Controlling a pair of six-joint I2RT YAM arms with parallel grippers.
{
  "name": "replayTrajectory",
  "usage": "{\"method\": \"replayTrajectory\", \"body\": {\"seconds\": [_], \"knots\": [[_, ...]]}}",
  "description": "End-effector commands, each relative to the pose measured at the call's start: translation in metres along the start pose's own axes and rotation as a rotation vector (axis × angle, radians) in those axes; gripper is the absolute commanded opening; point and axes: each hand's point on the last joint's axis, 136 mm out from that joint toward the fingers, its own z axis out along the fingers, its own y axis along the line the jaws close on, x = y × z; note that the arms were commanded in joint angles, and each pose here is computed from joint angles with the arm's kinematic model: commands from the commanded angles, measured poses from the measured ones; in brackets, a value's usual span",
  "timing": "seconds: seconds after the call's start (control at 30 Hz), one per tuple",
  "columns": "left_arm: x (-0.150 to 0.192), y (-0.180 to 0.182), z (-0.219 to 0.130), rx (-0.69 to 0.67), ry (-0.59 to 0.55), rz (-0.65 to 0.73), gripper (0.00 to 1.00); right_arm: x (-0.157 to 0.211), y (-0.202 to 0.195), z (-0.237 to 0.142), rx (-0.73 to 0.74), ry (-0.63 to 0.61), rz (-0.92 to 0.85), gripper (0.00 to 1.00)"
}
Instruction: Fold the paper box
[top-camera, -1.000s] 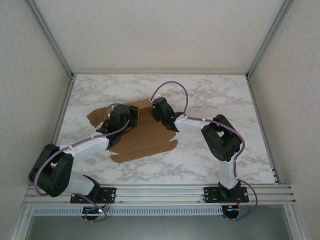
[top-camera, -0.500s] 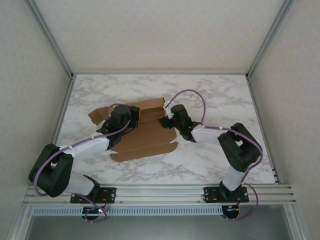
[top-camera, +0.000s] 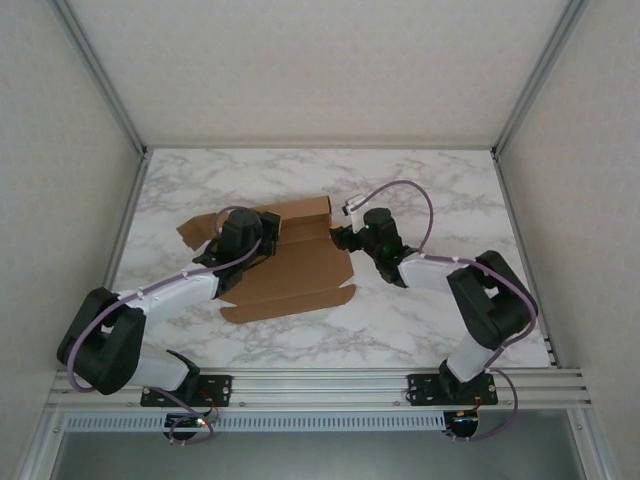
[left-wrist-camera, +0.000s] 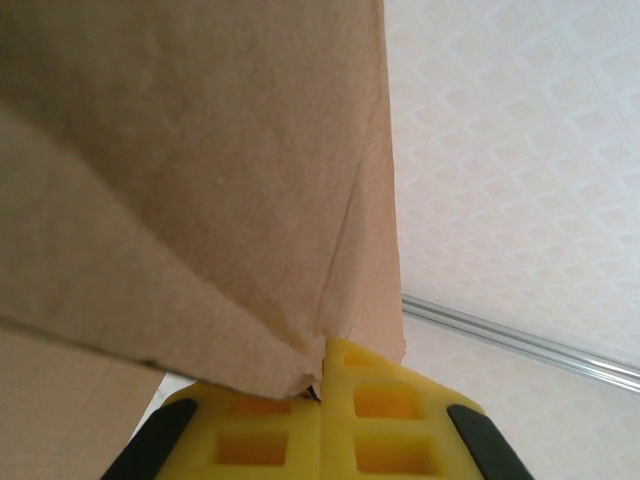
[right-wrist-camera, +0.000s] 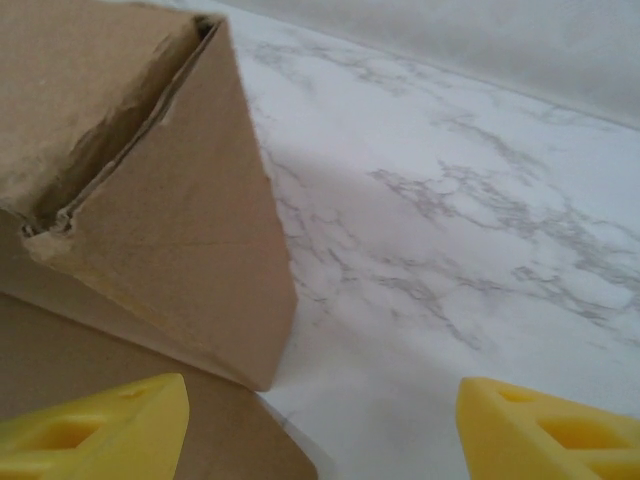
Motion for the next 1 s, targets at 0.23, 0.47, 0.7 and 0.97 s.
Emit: {"method": "replayTrajectory", "body": {"seconds": [0.23, 0.47, 0.7, 0.97], "knots": [[0.006, -0.002, -0.003, -0.023, 0.026, 0.017, 0.00, -0.011, 0.019, 0.035, 0.010, 0.016, -0.005, 0.65], [0.005, -0.001, -0.002, -0.024, 0.023, 0.005, 0.00, -0.009, 0.008, 0.061, 0.212, 0.099, -0.041, 0.56], [0.004, -0.003, -0.002, -0.026, 0.021, 0.004, 0.00, -0.002, 0.008, 0.070, 0.265, 0.142, -0.059, 0.43], [-0.001, -0.001, -0.004, -0.034, 0.008, -0.002, 0.00, 0.001, 0.021, 0.057, 0.188, 0.115, -0.023, 0.62]]}}
